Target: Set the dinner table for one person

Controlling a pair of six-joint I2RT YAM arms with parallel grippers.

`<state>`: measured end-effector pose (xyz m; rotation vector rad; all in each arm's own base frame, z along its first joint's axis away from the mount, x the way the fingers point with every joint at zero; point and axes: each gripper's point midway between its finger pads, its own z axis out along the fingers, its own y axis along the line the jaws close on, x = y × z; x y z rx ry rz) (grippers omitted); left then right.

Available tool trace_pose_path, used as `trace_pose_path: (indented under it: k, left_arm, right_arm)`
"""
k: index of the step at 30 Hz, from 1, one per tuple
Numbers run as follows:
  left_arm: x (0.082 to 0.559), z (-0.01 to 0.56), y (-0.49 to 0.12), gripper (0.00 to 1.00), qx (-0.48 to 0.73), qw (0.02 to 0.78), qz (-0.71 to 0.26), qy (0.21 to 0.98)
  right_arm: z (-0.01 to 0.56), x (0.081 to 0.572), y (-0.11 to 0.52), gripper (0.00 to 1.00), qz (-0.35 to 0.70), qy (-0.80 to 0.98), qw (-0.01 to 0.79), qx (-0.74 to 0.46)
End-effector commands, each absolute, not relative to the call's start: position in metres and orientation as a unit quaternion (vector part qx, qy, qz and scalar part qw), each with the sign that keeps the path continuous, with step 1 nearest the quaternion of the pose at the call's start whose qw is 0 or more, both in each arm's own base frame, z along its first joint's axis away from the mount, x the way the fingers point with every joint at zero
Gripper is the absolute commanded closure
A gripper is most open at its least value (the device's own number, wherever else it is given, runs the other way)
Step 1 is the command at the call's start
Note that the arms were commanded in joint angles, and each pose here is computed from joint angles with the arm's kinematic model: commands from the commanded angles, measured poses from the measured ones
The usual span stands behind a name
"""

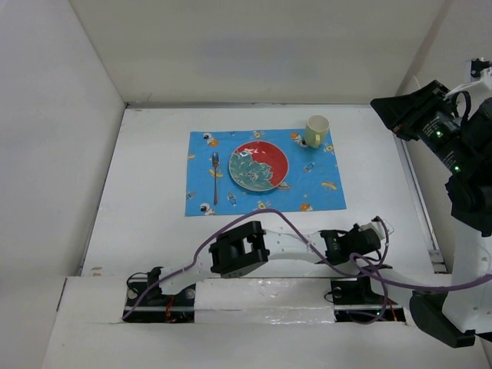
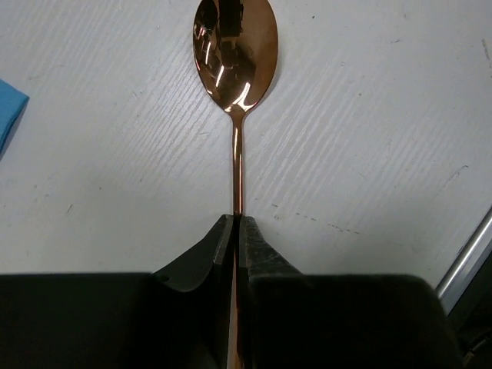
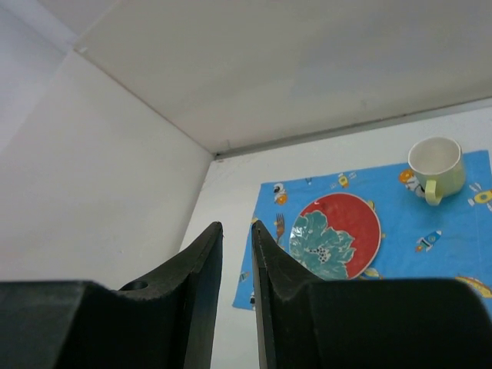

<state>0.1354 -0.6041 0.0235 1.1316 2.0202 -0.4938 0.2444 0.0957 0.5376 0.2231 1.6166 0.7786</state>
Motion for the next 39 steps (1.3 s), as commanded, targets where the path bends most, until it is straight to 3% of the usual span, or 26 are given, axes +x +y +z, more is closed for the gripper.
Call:
trace_pose_path:
  k: [1,7,15,22,30,39]
  left_arm:
    - [0.13,-0.023,-0.542,1.0,0.478,0.308,-0.086,0.818]
    - [0.171,0.105,-0.565,1.0,0.383,0.366,-0.192,0.826]
    - [0.227,0.163,-0.538,1.0,0.259,0.379,-0.252,0.852]
    - [0.303,0.174,-0.49,1.0,0.124,0.387,-0.26,0.876]
    - [0.374,0.145,-0.452,1.0,-0.005,0.382,-0.243,0.891]
    - [0.414,0.113,-0.462,1.0,-0.068,0.38,-0.224,0.895]
  right_arm:
    - [0.574,0.227,0.093,0.73,0.349,0.658,0.661,0.085]
    - [0.552,0.226,0.093,0.73,0.347,0.672,0.647,0.092]
    - [0.526,0.221,0.095,0.73,0.352,0.684,0.63,0.099]
    - [0.514,0.22,0.097,0.73,0.351,0.696,0.619,0.097]
    - [0.484,0.223,0.1,0.73,0.346,0.721,0.592,0.1]
    - [0.454,0.226,0.115,0.72,0.36,0.752,0.546,0.078]
